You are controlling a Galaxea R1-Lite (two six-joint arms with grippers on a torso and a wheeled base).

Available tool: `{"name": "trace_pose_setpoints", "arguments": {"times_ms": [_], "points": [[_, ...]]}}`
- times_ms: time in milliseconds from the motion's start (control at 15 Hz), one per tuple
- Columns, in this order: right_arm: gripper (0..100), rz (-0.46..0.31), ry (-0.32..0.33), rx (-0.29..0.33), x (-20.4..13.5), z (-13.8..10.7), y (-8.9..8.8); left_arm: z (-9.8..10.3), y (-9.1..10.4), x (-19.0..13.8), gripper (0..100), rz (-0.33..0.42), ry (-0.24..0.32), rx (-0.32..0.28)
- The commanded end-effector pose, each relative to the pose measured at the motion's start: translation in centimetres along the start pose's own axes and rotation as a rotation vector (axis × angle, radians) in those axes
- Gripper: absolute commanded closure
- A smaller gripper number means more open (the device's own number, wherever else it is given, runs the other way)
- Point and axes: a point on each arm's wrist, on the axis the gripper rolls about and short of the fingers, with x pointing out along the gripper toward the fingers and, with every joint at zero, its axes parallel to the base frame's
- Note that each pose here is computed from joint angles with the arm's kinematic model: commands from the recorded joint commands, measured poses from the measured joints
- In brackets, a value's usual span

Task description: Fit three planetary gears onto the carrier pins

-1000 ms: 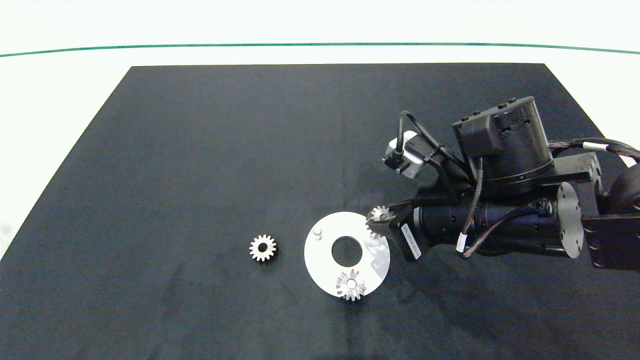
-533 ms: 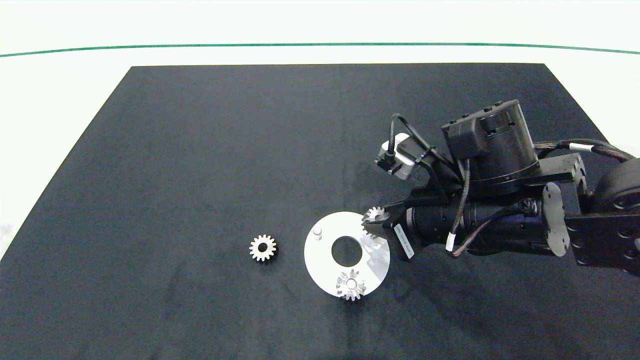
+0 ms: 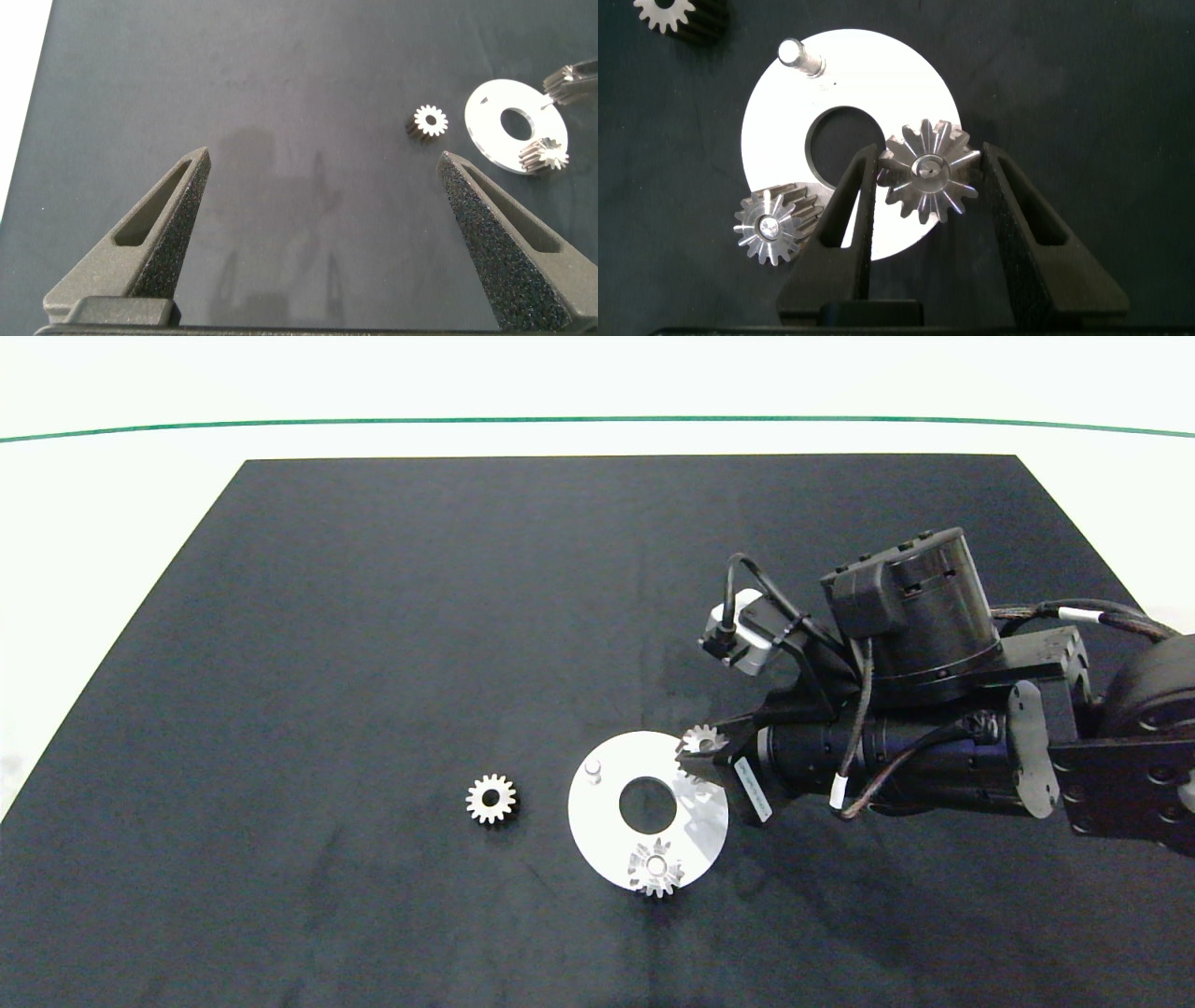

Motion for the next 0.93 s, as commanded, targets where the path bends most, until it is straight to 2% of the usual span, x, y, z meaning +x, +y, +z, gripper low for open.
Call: {"name": "trace_pose_setpoints", "arguments": {"times_ms": [67, 933], "points": [[100, 0.000, 0.010, -0.001, 0.08, -0.22, 0.01, -0.04, 0.00, 0.04, 0, -0.002, 0.004, -0.008], [100, -0.002, 0.025, 0.001, 0.58, -0.62, -0.04, -0.03, 0.02, 0.07, 0, -0.011, 0.006, -0.012]]}}
